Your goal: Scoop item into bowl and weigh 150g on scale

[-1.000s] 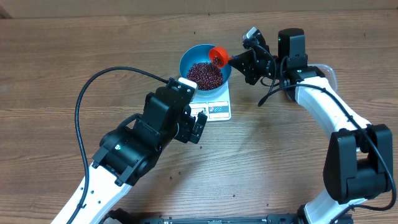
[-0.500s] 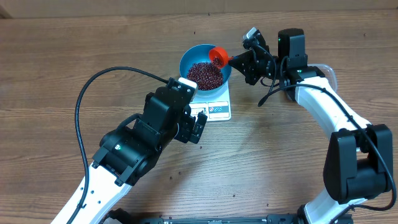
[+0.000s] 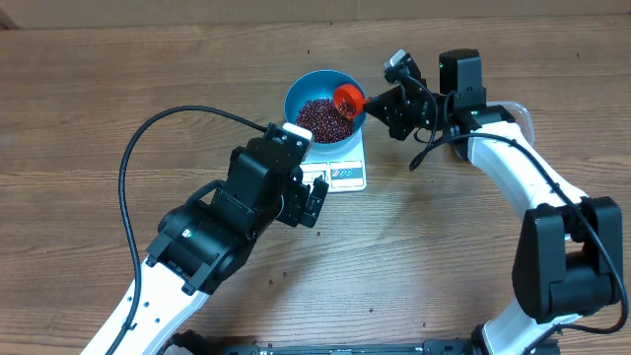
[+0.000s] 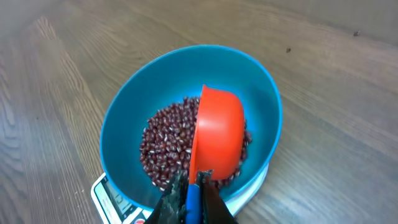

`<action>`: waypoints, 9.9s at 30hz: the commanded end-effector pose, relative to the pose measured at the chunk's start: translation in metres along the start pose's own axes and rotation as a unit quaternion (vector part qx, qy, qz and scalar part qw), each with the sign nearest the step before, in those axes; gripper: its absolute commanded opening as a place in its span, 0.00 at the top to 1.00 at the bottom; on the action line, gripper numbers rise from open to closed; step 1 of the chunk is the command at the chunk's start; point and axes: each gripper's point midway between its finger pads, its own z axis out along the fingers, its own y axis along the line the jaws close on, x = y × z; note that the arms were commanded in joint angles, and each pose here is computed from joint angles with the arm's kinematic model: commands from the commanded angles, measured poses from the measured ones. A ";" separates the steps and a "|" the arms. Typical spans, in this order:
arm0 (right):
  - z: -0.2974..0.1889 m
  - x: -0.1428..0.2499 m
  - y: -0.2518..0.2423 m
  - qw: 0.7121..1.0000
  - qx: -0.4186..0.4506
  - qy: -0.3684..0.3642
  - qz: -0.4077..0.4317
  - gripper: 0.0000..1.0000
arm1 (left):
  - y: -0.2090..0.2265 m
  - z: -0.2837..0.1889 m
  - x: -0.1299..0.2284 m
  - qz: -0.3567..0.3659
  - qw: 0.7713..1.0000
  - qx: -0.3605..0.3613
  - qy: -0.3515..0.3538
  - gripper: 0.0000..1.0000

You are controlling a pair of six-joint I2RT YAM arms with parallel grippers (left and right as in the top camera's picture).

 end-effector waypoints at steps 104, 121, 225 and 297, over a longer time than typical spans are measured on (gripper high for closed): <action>0.028 -0.016 0.031 0.976 -0.062 -0.018 0.206 0.96 | 0.003 -0.006 -0.005 -0.007 1.000 -0.003 -0.012 0.01; 0.028 -0.016 0.031 0.978 -0.061 -0.019 0.199 0.96 | 0.003 -0.006 -0.005 -0.007 1.000 -0.003 -0.013 0.00; 0.019 -0.012 0.009 0.990 -0.001 -0.017 0.142 0.96 | 0.003 -0.006 -0.005 -0.007 1.000 -0.003 -0.013 0.00; -0.123 -0.018 -0.027 0.935 -0.056 -0.076 0.343 0.96 | 0.003 -0.006 -0.005 -0.007 1.000 -0.003 -0.013 0.00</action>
